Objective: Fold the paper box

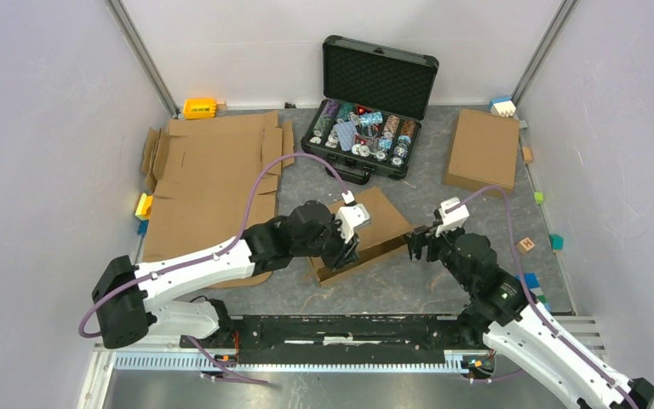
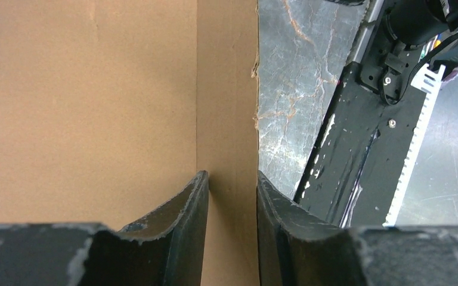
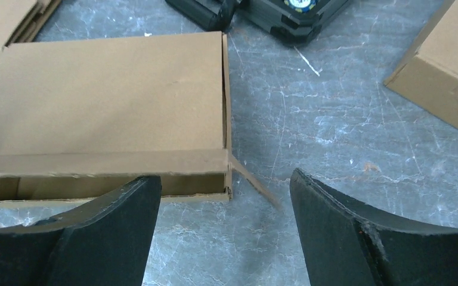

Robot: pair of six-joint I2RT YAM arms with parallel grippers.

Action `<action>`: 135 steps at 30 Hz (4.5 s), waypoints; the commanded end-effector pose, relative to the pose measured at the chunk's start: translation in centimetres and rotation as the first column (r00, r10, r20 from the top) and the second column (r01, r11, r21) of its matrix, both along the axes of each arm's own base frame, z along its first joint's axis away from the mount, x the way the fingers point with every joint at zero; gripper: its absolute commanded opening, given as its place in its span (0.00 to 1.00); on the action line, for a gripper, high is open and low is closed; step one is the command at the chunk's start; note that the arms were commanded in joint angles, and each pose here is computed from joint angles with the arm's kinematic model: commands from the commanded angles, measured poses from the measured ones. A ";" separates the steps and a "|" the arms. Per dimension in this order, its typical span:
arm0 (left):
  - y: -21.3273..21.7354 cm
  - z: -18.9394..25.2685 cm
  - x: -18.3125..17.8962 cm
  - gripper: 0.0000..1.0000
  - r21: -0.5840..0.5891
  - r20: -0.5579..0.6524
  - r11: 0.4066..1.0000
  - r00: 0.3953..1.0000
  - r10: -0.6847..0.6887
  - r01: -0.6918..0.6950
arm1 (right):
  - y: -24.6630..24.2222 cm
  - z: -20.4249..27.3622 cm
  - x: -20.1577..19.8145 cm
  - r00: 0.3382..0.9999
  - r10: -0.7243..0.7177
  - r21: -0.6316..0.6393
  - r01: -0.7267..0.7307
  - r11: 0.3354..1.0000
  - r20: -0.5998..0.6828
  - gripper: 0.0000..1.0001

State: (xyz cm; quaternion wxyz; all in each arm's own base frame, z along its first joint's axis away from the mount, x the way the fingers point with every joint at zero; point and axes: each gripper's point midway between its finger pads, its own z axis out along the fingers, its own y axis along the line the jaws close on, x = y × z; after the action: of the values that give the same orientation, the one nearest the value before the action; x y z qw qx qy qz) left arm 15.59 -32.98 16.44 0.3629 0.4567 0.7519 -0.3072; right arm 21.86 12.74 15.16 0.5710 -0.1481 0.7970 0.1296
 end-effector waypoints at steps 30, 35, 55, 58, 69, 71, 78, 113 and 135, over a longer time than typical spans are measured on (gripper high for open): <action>3.3 -0.6 0.2 0.82 -0.019 -0.117 0.937 0.932 0.344 -0.348 | 3.6 1.6 0.3 0.989 0.134 0.018 -0.134 0.991 -0.063 0.76; 7.2 -2.5 0.6 0.70 0.085 -0.132 0.858 0.848 0.513 -0.506 | 3.8 1.4 1.1 0.988 0.135 -0.031 -0.138 0.990 -0.080 0.65; 11.1 -9.9 2.0 0.67 0.055 -0.359 0.763 0.700 0.617 -0.644 | 1.7 -7.3 2.6 0.951 0.118 0.085 -0.097 0.992 -0.285 0.58; 11.5 -10.4 2.2 0.68 0.060 -0.352 0.759 0.698 0.624 -0.648 | 1.2 -8.4 2.2 0.943 0.103 0.066 -0.086 0.994 -0.318 0.57; 11.4 -8.5 2.8 0.57 -0.054 -0.359 0.770 0.732 0.579 -0.636 | 0.9 -5.7 1.5 0.962 0.086 0.125 -0.055 0.991 -0.259 0.60; 11.4 -8.4 2.5 0.57 -0.056 -0.360 0.780 0.741 0.567 -0.623 | 1.2 -4.8 1.2 0.964 0.104 0.146 -0.070 0.987 -0.243 0.64; 11.8 -6.5 2.4 0.68 -0.159 -0.350 0.756 0.752 0.558 -0.635 | -0.8 -4.6 0.5 0.968 -0.003 0.120 0.034 0.992 -0.253 0.83; 10.3 -7.4 2.2 0.60 -0.172 -0.562 0.663 0.625 0.541 -0.729 | 0.9 -4.7 2.5 0.977 0.037 0.186 0.002 0.983 -0.209 0.50; 13.3 -6.0 2.4 0.66 -0.187 -0.536 0.594 0.588 0.606 -0.782 | 1.2 -3.8 3.4 0.947 0.046 0.139 -0.002 0.990 -0.319 0.00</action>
State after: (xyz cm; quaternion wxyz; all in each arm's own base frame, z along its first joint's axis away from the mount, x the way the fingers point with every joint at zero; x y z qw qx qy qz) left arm 17.34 -20.05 9.44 0.3543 -0.0417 0.8518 -0.3836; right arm 24.41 13.26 8.48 0.4299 -0.0792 0.8764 0.2021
